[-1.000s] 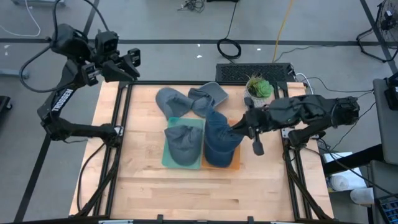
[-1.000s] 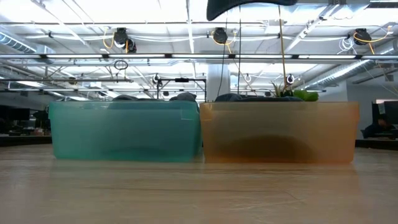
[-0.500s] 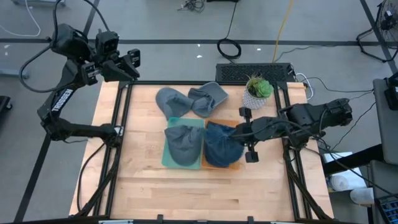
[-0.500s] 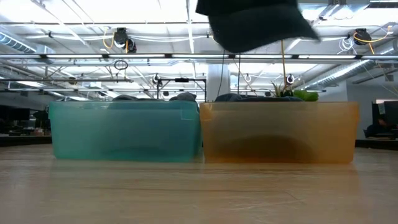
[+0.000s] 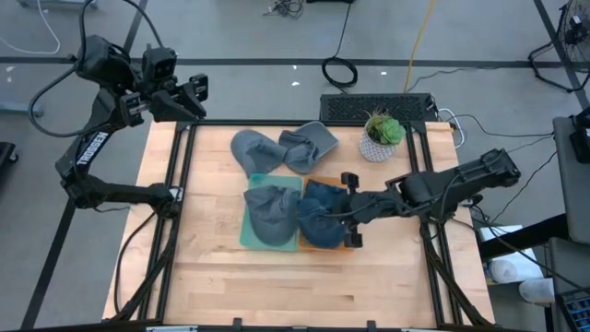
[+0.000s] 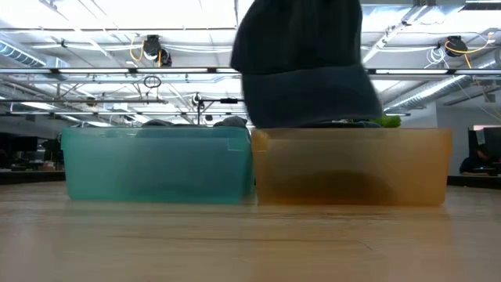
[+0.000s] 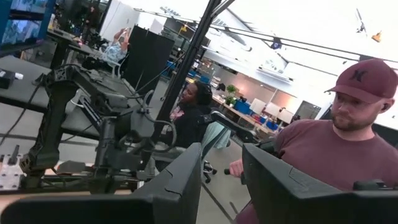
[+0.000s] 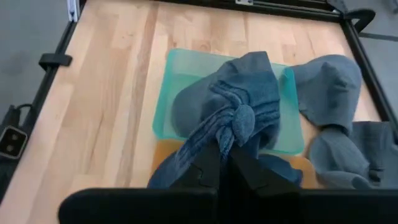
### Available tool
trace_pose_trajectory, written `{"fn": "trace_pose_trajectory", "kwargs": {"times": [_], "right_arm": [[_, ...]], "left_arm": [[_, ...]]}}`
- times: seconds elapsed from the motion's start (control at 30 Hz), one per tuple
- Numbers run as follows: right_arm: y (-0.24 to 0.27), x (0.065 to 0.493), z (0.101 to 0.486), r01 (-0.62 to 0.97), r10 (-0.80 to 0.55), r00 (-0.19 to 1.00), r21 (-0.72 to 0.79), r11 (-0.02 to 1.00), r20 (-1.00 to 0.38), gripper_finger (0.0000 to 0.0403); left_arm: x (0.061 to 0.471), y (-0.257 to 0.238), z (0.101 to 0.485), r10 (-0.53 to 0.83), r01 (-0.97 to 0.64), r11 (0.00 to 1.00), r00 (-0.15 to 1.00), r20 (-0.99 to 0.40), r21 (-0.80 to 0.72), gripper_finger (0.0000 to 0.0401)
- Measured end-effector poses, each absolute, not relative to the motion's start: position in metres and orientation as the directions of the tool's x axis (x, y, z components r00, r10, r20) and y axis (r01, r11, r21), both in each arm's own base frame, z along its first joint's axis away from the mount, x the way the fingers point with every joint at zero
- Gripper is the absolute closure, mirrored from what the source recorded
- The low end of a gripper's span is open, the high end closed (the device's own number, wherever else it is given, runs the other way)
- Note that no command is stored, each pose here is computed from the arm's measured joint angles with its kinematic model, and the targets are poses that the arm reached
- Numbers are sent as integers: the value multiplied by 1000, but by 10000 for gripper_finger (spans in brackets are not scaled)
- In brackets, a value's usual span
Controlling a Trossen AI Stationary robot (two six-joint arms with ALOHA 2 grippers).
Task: Pick & Place hat
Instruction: Put the blue cap into the orange bin
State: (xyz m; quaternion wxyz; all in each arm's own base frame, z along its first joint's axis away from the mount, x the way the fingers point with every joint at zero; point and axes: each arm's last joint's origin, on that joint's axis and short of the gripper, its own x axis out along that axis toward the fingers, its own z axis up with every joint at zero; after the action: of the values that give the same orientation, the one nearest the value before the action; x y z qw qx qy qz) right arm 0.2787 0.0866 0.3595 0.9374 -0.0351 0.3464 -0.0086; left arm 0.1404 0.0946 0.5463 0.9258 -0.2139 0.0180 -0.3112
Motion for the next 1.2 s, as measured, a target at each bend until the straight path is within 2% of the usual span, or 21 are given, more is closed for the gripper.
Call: {"fn": "trace_pose_trajectory", "kwargs": {"times": [0.33,0.57,0.77,0.93,1.07,1.2], "right_arm": [[78,279,316,59,-78,698,-51,997,-712,403],[70,260,317,74,-84,700,-45,996,-709,403],[45,251,298,121,-131,715,-63,991,-687,403],[36,255,269,64,-34,753,21,998,-657,403],[29,253,250,76,-52,761,8,997,-647,403],[25,245,226,94,-71,698,-7,996,-712,403]], "left_arm": [[140,94,546,-589,572,711,802,97,-409,279],[140,94,546,-590,572,711,802,96,-408,279],[140,94,546,-587,570,713,804,98,-409,279],[140,94,546,-583,566,710,806,101,-419,279],[140,94,546,-582,563,705,807,101,-432,279],[140,94,546,-580,560,702,808,102,-440,279]]}}
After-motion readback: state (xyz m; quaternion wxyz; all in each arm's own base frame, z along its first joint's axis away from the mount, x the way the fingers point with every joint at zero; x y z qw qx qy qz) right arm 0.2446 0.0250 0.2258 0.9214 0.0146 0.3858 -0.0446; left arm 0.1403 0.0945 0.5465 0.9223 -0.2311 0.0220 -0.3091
